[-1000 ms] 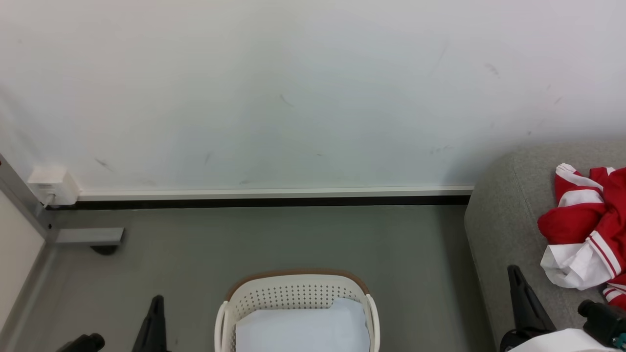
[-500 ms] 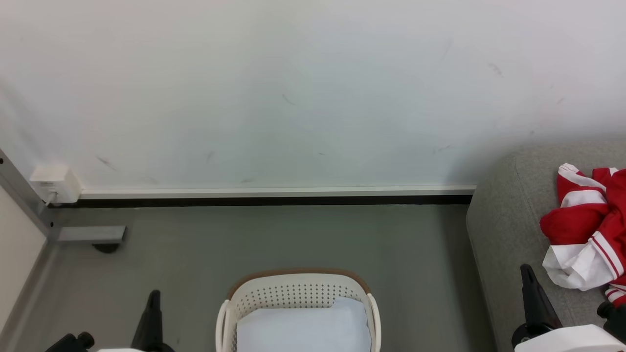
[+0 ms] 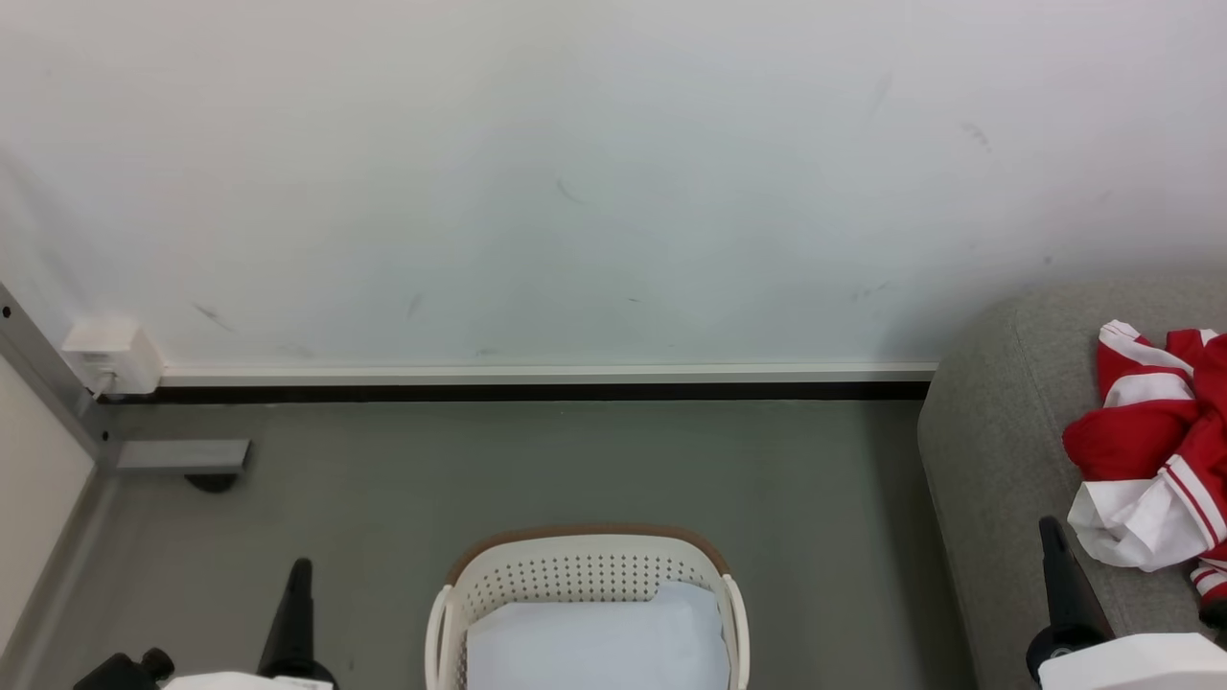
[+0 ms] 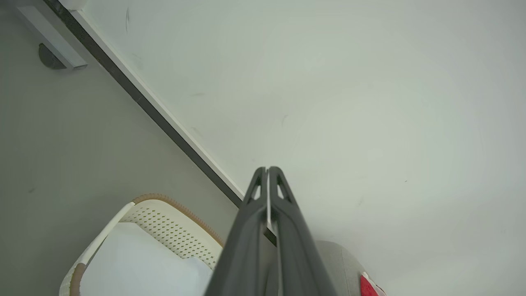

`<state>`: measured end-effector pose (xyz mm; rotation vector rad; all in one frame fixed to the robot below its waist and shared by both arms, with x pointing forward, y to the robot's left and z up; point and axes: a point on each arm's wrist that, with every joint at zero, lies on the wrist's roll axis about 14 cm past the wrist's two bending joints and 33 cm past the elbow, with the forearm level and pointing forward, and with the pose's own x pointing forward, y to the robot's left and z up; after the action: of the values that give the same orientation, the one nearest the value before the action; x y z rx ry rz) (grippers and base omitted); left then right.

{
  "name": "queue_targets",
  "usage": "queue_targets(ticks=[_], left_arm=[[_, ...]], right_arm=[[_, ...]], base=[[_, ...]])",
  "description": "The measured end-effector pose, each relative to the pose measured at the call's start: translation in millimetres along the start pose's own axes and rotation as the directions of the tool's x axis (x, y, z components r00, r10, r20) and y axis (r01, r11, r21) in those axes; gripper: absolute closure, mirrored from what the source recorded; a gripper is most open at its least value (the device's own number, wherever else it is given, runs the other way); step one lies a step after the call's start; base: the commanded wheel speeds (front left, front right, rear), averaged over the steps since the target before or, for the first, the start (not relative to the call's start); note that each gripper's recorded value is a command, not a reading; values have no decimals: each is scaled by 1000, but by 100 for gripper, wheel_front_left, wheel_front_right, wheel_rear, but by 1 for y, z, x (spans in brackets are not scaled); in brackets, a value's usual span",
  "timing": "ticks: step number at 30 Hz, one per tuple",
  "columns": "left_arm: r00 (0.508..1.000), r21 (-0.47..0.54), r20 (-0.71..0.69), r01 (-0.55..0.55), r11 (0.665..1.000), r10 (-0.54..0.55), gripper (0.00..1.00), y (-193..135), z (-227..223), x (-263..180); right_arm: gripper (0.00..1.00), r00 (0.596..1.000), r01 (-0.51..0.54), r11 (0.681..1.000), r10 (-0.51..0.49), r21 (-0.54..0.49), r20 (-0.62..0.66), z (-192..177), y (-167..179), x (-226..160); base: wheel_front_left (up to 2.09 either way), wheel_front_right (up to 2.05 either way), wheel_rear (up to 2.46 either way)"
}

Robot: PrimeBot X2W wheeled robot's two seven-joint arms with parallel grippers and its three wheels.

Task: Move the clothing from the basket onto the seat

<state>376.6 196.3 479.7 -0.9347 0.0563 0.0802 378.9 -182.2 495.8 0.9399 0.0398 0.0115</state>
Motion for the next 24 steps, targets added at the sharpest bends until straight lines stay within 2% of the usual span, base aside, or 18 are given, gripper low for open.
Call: queue_targets(ticks=[12, 24], left_arm=[[1000, -129, -8, 5, 992, -6, 100, -2, 2, 2], [1000, -246, -8, 18, 969, -21, 100, -6, 5, 4]], right_arm=[[100, 1000, 10, 992, -11, 126, 5, 5, -2, 2], [100, 1000, 13, 970, -16, 244, 10, 8, -3, 3]], base=[[0, 0, 0], [0, 0, 0]])
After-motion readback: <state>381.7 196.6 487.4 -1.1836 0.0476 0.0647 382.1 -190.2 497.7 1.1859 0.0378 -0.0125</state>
